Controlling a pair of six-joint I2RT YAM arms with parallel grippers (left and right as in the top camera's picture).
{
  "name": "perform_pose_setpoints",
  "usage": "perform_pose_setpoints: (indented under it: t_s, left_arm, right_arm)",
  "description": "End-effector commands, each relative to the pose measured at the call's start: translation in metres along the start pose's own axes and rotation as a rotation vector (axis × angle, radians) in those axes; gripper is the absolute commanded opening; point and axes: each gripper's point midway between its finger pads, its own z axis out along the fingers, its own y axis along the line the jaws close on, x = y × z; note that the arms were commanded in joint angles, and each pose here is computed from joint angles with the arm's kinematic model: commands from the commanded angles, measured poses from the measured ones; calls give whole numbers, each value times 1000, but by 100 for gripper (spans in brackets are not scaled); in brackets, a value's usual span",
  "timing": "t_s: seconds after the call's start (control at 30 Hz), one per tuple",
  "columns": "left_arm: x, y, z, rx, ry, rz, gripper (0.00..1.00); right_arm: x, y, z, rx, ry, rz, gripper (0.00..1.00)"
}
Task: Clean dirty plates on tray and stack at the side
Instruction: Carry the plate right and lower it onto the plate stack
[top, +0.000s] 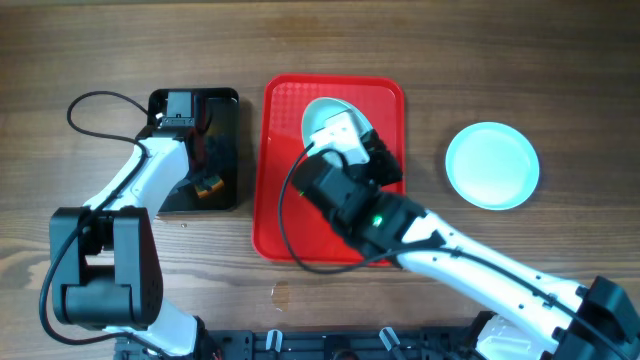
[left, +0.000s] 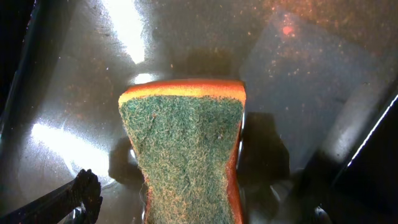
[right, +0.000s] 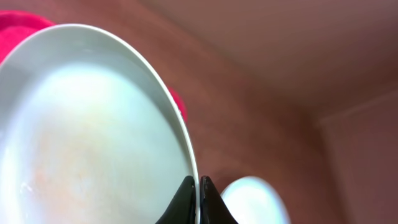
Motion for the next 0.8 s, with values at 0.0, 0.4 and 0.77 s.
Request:
perform_pose_setpoints:
  t_s: [0.0,0.4,0.77]
  left_arm:
    - [0,-1,0,6,-1,0,100]
    - [0,-1,0,6,-1,0,100]
    - [0,-1,0,6,-1,0,100]
  right_arm:
    - [6,7,8,-256,101,278,4]
    - [112,-108,62,-360,541,909,4]
    - [243,-167,92,-88,750,1198,4]
